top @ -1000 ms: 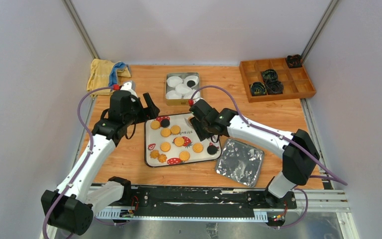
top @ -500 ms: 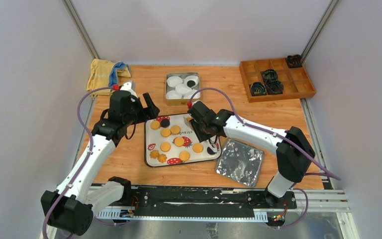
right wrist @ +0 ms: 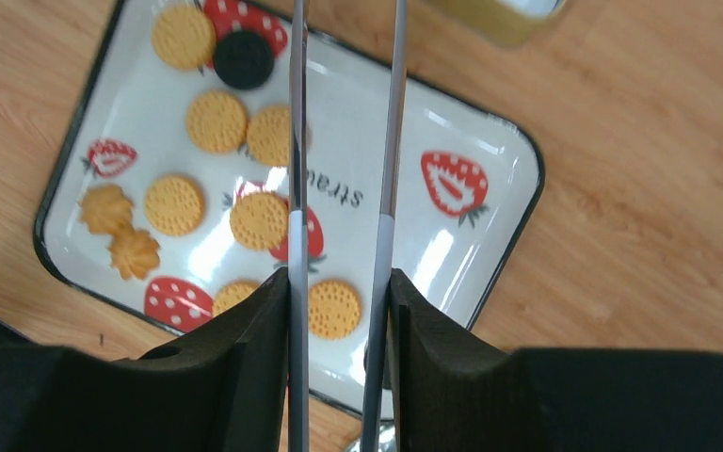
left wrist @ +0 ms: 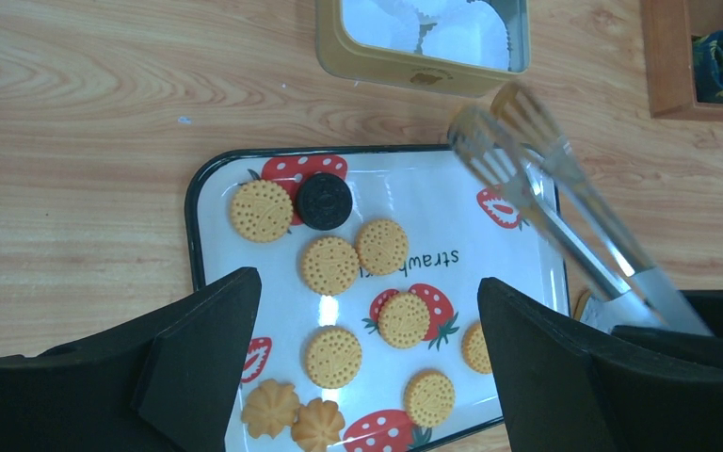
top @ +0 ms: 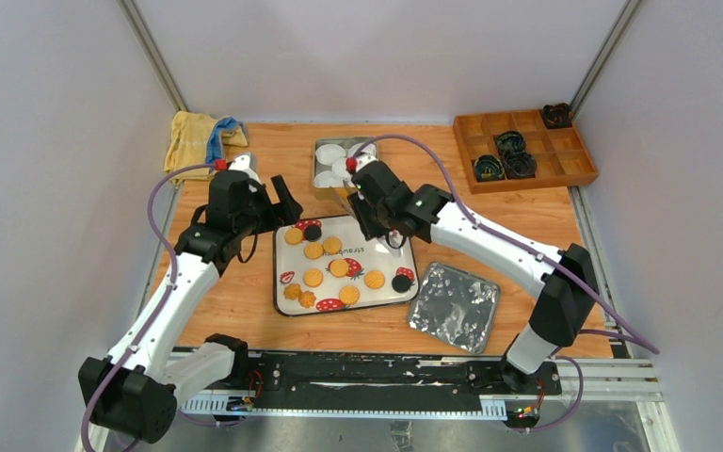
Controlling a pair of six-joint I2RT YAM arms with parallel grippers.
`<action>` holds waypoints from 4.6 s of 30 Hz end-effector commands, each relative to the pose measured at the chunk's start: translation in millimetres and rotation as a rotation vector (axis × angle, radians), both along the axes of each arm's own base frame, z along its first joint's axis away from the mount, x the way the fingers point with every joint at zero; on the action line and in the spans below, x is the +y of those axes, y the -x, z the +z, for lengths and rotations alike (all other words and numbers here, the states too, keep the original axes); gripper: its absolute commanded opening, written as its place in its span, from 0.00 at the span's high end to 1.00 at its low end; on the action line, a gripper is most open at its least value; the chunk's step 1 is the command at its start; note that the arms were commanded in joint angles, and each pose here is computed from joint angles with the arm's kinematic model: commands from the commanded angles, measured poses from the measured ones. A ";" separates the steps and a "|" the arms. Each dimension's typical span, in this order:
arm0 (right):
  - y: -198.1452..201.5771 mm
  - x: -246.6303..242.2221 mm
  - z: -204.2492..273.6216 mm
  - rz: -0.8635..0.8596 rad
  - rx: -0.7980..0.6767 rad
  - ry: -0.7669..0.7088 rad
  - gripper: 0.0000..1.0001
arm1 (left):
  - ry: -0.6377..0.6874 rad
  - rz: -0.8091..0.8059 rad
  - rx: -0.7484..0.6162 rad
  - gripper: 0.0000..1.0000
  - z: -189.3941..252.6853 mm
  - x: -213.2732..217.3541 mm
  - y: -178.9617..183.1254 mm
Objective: Pack the cookies
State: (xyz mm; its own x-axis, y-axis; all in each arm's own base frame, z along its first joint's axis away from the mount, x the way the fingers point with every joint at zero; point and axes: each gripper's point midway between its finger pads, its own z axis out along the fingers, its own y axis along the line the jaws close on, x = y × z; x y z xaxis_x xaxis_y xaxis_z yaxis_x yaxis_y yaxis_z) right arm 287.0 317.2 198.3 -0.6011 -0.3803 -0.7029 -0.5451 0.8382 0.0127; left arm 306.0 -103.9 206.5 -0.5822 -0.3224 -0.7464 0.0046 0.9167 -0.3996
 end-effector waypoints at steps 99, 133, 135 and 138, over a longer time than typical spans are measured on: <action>64.0 -10.0 -76.9 0.133 0.129 0.021 0.44 | -0.031 0.012 -0.017 0.07 4.6 6.6 2.5; 72.0 8.5 -101.3 0.160 0.168 0.125 0.48 | -0.038 0.008 -0.017 0.07 0.6 8.4 7.8; 71.2 11.4 -102.1 0.162 0.171 0.122 0.53 | -0.039 0.007 -0.018 0.07 0.4 8.4 7.9; 72.0 14.8 -101.2 0.169 0.178 0.112 0.68 | -0.039 0.007 -0.017 0.07 0.2 8.4 8.0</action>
